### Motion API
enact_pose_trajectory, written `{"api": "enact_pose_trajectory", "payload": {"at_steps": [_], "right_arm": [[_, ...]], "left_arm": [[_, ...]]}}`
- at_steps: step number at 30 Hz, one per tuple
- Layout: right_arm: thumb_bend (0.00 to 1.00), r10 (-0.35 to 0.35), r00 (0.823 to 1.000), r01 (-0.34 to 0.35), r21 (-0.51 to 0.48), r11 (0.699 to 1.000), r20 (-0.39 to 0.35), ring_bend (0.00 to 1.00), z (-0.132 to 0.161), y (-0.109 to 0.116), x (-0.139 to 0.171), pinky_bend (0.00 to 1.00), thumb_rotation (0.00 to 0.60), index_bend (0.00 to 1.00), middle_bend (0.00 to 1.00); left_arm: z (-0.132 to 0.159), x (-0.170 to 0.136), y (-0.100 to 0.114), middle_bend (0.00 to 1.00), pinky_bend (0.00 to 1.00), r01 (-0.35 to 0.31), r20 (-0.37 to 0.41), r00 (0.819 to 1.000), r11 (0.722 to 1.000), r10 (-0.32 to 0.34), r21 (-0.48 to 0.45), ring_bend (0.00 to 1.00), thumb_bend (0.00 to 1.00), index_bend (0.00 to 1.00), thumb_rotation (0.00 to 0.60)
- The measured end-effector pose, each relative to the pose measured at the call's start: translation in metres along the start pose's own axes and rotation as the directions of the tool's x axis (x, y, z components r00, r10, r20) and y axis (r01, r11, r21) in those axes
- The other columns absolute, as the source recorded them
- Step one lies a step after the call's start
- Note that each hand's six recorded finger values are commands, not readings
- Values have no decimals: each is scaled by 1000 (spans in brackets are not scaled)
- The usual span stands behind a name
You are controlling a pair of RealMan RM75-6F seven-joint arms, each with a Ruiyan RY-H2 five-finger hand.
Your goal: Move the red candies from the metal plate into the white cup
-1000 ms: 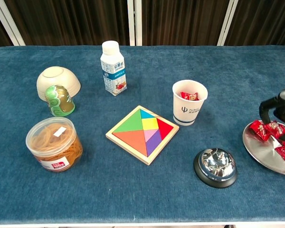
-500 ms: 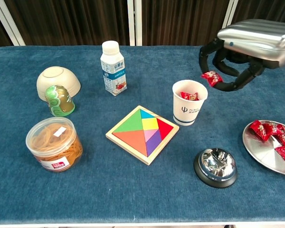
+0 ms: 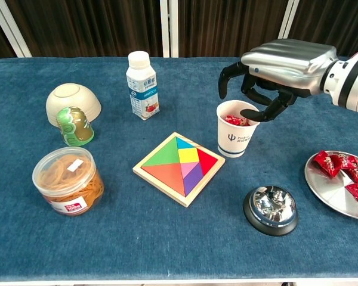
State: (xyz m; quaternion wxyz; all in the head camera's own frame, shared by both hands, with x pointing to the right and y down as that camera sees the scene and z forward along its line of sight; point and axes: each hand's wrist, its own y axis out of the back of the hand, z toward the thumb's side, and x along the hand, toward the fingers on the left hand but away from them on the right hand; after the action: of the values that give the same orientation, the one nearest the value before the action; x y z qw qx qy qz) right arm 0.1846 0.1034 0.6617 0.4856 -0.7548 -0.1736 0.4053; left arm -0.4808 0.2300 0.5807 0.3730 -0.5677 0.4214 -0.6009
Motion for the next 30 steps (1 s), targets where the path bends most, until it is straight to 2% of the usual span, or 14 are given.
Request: {"api": "enact_pose_trajectory", "payload": {"at_steps": [6,9,12,17,24,30], "right_arm": [[537,-49,998,49,10,999,27,1000,-9,10,15,1000,600,379,864],[429,-64,995,63,25,998,76,1000,-25,12,38,1000,600,413,864],[350,-27,991,21,42,999,134,1000,-44,1,68,1000,600,446,864],[338,66,975,-78,50,996,214,1000,-67,-27,109,1000,600,482,864],[337,136,953,-154,47,987,271,1000,-87,-50,127,1000,600,496,864],[338,182,946,-198,35,980,269,1000,-88,-64,128,1000,600,498,864]], "left_arm": [[1,1,0,174,0,-2,5,1000,1000,2,-2,0,19,210,600],[0,2,-2,174,0,1,5,1000,1000,-1,-5,0,19,210,600],[1,3,-3,174,0,2,10,1000,1000,-2,-8,0,20,210,600],[6,5,-5,174,0,3,26,1000,1000,-3,-10,0,19,210,600],[8,5,-5,174,0,2,29,1000,1000,-2,-11,0,19,210,600],[7,3,-5,174,0,3,24,1000,1000,-3,-11,0,20,210,600]]}}
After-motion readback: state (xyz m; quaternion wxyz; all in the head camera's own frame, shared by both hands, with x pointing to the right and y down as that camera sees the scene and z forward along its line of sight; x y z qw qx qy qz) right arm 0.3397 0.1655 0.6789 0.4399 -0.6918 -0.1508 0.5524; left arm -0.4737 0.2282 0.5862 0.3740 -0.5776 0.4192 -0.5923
